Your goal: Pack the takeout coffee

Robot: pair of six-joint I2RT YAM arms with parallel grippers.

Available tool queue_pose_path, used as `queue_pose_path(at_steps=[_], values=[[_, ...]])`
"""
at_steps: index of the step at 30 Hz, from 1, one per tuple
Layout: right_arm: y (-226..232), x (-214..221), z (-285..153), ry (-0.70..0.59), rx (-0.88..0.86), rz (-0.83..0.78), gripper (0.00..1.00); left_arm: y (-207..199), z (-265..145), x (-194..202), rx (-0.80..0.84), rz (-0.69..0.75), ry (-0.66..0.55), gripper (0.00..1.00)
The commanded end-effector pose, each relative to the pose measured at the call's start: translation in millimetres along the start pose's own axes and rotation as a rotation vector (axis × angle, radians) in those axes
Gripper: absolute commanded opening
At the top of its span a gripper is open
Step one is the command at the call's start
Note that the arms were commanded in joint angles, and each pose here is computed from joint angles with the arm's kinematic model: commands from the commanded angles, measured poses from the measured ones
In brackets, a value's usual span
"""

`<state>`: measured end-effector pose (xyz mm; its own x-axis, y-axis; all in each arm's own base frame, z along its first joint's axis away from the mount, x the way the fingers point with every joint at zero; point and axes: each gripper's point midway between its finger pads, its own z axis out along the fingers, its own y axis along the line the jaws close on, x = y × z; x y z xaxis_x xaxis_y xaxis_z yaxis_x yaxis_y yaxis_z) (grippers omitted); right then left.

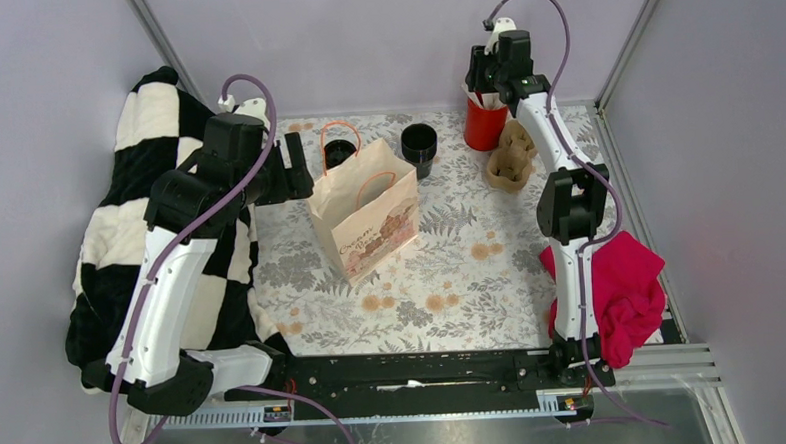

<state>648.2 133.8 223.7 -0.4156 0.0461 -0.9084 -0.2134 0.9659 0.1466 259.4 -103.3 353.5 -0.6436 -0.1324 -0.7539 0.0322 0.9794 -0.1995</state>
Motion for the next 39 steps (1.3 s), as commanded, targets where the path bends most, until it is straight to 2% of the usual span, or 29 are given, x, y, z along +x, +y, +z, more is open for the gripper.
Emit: queue_pose_path(at_steps=[1, 4, 12, 17, 24, 30, 34, 39], values=[[25.8, -38.0, -32.6, -0.05, -0.107, -0.033, 0.42, -3.4, 0.5, -7.4, 0.018, 0.005, -0.023, 0.82], [29.7, -32.9, -34.9, -0.049, -0.132, -0.039, 0.41, -3.7, -1.4, -6.4, 0.023, 0.0, -0.024, 0.82], [18.2, -21.8, -26.4, -0.011, -0.095, -0.123, 0.45, -3.8, -3.3, -6.0, 0.028, -0.011, -0.031, 0.87], [17.2, -14.2, -18.2, 0.001, -0.103, -0.138, 0.37, -3.6, -3.3, -6.8, 0.026, -0.007, -0.031, 0.87], [17.4, -11.2, -8.8, -0.003, -0.109, -0.127, 0.38, -4.2, -1.0, -6.8, 0.025, 0.0, -0.025, 0.87], [19.5, -9.2, -3.6, -0.003, -0.121, -0.109, 0.34, -4.2, 0.3, -6.5, 0.024, 0.005, -0.022, 0.87], [21.3, -2.3, -4.2, 0.016, -0.131, -0.103, 0.37, -3.9, 0.7, -6.0, 0.023, 0.006, -0.021, 0.87], [14.5, 3.7, -0.7, 0.03, -0.103, -0.112, 0.34, -4.1, 2.7, -5.5, 0.021, 0.007, -0.016, 0.87]])
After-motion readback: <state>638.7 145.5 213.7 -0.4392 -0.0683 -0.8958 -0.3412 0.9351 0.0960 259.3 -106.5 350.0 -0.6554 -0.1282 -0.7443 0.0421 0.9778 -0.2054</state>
